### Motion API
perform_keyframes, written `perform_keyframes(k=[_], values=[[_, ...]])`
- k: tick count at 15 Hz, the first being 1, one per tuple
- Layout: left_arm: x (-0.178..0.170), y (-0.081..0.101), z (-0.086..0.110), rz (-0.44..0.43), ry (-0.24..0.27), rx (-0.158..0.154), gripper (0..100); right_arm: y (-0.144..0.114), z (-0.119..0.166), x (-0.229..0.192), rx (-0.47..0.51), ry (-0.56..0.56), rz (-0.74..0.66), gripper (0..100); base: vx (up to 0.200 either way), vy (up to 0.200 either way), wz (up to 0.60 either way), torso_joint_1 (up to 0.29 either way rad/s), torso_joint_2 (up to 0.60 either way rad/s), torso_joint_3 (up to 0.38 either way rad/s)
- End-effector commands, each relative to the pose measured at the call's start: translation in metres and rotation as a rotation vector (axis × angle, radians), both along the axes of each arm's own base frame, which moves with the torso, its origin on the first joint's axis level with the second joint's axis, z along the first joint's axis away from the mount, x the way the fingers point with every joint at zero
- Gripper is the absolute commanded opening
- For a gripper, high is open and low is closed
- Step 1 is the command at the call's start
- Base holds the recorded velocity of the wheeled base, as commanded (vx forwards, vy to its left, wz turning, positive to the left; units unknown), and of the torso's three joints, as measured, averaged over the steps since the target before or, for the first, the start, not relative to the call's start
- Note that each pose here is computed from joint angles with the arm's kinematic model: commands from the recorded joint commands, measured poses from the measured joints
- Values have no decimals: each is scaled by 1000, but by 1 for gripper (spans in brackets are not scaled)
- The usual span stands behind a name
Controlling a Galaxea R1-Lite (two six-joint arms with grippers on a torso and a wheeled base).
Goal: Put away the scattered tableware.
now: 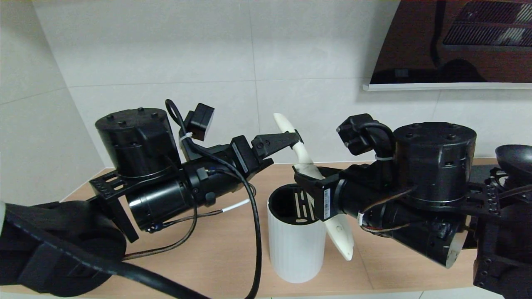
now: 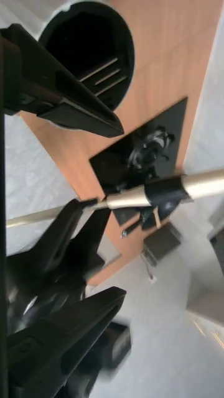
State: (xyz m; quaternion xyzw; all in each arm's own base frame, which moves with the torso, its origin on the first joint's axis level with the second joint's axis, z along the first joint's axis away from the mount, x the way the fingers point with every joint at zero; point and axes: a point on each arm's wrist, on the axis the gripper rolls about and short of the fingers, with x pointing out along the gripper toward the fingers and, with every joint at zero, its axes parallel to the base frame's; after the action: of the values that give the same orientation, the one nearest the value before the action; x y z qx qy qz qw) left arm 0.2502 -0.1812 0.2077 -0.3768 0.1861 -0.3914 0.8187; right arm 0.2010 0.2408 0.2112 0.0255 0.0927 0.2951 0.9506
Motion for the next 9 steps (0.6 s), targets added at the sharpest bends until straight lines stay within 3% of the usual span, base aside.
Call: perform_keyframes(k=[1, 4, 9], values=[[2, -7, -6, -15, 15, 10, 100, 5, -7, -2, -18, 14, 15, 0, 0, 0, 0, 0, 0, 0], [4, -9, -9, -15, 20, 15, 100, 9, -11, -4, -23, 26, 27, 0, 0, 0, 0, 0, 0, 0], [11, -13, -14, 13, -13, -8, 100, 13, -12, -12, -9, 12, 55, 0, 0, 0, 0, 0, 0, 0]])
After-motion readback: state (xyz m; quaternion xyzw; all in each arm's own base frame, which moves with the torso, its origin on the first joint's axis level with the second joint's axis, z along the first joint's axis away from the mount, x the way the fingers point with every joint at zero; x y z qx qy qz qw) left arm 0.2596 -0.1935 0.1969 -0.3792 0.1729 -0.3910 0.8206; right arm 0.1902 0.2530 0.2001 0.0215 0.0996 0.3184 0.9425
